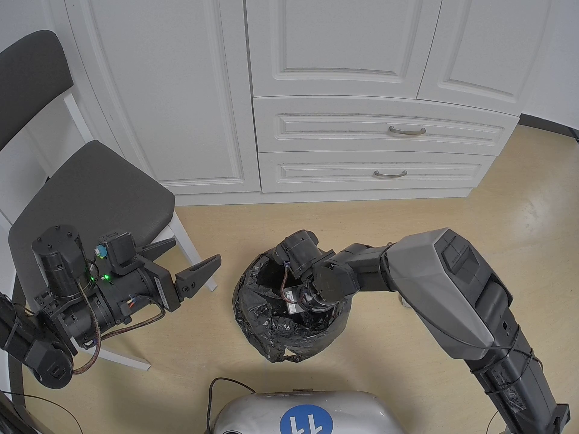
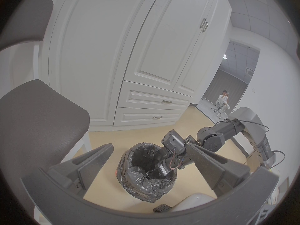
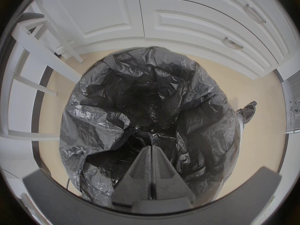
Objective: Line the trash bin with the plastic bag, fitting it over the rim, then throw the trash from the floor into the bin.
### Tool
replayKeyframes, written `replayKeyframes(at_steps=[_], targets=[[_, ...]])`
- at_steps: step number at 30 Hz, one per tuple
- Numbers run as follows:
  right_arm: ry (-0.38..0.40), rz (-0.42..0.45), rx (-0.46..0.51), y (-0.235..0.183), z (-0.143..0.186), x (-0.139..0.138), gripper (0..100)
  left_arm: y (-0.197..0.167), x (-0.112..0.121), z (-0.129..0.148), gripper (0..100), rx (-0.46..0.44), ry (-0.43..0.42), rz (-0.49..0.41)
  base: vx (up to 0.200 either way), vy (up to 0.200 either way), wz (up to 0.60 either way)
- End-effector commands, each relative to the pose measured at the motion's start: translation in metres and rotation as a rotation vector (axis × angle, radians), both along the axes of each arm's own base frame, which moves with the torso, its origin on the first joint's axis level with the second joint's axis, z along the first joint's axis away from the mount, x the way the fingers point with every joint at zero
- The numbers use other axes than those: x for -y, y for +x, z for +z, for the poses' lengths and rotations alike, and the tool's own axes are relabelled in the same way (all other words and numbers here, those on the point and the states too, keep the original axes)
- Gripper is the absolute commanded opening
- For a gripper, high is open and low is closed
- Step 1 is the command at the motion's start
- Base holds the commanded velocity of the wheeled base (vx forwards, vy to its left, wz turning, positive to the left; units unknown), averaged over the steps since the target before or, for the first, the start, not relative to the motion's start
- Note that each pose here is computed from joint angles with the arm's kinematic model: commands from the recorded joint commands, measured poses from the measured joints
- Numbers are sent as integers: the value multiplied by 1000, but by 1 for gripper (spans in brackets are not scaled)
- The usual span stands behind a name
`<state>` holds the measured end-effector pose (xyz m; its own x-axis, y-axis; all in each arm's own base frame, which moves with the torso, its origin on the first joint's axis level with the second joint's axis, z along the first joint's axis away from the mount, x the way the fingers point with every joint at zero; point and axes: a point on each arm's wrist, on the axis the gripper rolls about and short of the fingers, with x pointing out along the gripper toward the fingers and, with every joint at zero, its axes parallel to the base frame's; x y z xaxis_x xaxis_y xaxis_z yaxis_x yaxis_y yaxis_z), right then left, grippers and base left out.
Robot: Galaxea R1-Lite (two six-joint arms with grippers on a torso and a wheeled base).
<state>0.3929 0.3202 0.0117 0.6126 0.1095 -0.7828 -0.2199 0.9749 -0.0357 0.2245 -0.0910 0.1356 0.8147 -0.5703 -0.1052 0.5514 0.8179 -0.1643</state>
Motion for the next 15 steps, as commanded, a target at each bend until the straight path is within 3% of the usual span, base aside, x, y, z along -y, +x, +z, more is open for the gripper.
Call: replayKeyframes(at_steps=[1,6,15], targets=[[-41,-44,-40,9,6,30,0,0,0,-3,100,-10,4,0,0,0,0],[-63,-77,-80,8,19,44,0,0,0,-2,100,-9,3,0,0,0,0],[-39,-93,-48,8,42,52,0,0,0,-2,100,-7,3,2,0,0,0]])
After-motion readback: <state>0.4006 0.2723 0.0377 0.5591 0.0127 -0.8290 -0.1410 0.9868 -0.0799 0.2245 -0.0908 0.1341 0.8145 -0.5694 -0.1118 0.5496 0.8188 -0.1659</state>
